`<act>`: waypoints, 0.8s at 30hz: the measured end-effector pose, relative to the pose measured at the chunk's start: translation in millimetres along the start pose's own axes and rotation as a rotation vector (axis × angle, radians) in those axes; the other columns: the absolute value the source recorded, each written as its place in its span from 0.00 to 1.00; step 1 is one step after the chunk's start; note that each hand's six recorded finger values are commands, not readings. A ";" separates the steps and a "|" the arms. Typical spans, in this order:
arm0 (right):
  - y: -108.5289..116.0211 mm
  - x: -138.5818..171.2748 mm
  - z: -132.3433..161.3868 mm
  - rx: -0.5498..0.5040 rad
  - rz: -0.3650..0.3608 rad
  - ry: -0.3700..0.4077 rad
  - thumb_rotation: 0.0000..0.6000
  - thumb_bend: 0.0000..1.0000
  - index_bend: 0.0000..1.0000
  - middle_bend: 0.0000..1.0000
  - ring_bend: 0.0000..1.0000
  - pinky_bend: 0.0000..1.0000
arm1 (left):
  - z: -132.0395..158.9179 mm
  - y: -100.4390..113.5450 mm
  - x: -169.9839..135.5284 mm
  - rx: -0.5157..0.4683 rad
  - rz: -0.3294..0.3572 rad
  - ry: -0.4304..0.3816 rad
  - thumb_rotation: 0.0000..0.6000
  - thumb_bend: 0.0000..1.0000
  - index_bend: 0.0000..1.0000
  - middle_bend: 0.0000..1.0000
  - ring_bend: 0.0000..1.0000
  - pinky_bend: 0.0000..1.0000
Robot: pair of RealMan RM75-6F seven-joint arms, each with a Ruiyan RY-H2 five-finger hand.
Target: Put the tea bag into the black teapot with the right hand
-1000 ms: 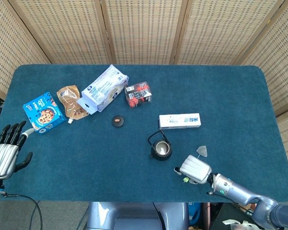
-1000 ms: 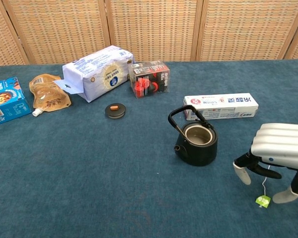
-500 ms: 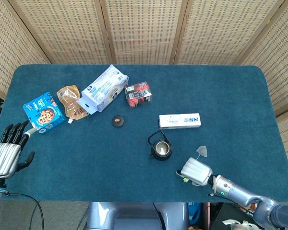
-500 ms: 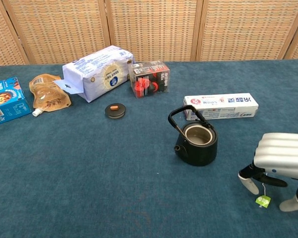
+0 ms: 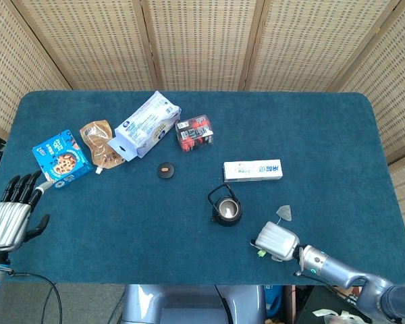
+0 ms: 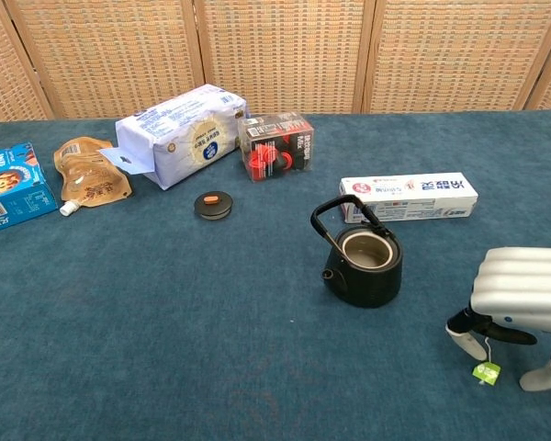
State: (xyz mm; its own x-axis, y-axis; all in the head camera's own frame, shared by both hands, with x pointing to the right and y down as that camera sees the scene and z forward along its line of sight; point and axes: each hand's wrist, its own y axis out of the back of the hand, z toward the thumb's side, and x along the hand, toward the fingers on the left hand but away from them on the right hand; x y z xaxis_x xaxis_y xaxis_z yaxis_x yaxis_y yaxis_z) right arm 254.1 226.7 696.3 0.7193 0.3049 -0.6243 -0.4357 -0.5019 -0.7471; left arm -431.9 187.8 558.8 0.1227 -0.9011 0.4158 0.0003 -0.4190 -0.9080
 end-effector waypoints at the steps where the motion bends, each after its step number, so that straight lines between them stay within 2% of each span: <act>1: 0.9 -0.2 -0.2 0.001 0.000 0.000 1.00 0.30 0.56 0.86 0.84 0.97 | 0.0 -0.6 0.0 -0.001 -0.001 0.000 1.00 0.41 0.15 0.00 0.00 0.00; 4: 3.2 -0.8 -0.8 0.001 0.002 -0.005 1.00 0.34 0.56 0.86 0.84 0.97 | -0.5 -2.6 -0.3 -0.003 -0.007 0.003 1.00 0.41 0.15 0.00 0.00 0.00; 24: 0.8 -0.6 1.3 0.005 0.022 -0.030 1.00 0.35 0.56 0.86 0.84 0.97 | -2.4 -6.8 0.8 -0.010 -0.018 0.000 1.00 0.41 0.15 0.00 0.00 0.00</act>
State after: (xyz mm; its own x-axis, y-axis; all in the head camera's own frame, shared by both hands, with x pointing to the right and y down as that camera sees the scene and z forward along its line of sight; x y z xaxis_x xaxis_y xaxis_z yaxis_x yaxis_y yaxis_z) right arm 252.6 227.2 695.8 0.6932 0.3179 -0.6469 -0.4540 -0.5045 -0.7344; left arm -434.2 189.6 565.5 0.1228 -0.8933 0.4324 -0.0076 -0.4365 -0.8997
